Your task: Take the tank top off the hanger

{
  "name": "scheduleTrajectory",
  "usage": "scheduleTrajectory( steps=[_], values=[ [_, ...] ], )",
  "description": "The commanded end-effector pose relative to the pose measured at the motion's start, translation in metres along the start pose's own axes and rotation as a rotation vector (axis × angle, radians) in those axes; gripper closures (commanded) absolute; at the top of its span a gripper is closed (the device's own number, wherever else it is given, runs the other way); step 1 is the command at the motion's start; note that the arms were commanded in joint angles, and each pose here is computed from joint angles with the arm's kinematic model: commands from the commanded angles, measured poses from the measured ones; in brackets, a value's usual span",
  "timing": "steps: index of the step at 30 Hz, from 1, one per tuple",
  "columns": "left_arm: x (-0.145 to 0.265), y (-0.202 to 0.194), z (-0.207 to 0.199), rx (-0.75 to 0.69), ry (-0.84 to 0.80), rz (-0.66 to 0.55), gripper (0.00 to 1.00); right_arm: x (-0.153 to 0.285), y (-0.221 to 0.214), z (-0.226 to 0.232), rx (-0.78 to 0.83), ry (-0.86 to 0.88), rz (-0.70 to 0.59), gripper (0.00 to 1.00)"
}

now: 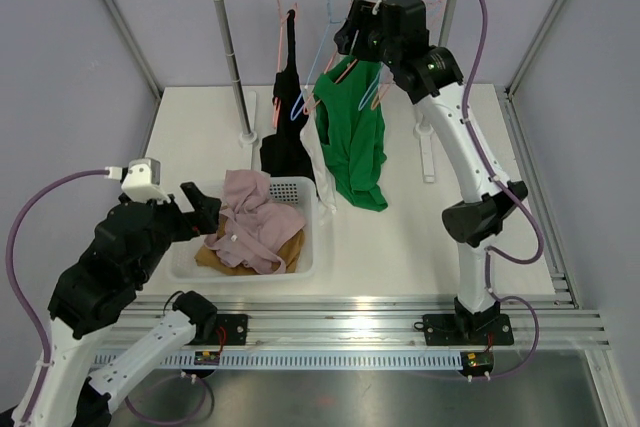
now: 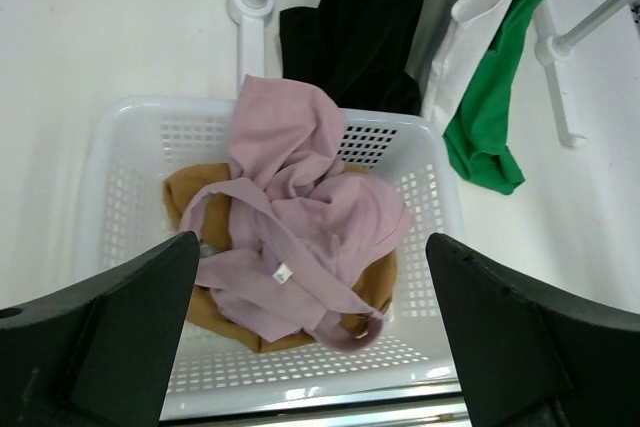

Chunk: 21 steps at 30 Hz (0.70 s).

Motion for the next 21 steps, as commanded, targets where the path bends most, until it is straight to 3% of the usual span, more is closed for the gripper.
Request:
scheduleTrajectory(
  steps=[1,9,13,21],
  values=[
    [0.01,-0.004,0.02,-0.069,0.037,-0.048,0.01,0.0,0.014,-0.003,0.029,-0.063,-0.053,0.36],
    [-0.003,-0.022,0.027,-0.1,0.066,-0.013,0.01,-0.037,-0.018,-0.02,0.112,-0.14,-0.014,0.44],
    [-0.008,-0.023,0.025,-0.104,0.067,-0.014,0.01,-0.036,-0.022,-0.031,0.147,-0.193,-0.007,0.47],
    [-0.022,-0.032,0.018,-0.088,0.041,-0.001,0.01,-0.017,-0.024,-0.048,0.204,-0.273,0.023,0.63]
  ],
)
Point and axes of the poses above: each gripper's point midway between its finger pads, its own x axis back along the fingers, its own z axis along the line the jaws close on, y = z × x, the point moved 1 cm from there along x, back along the fingers
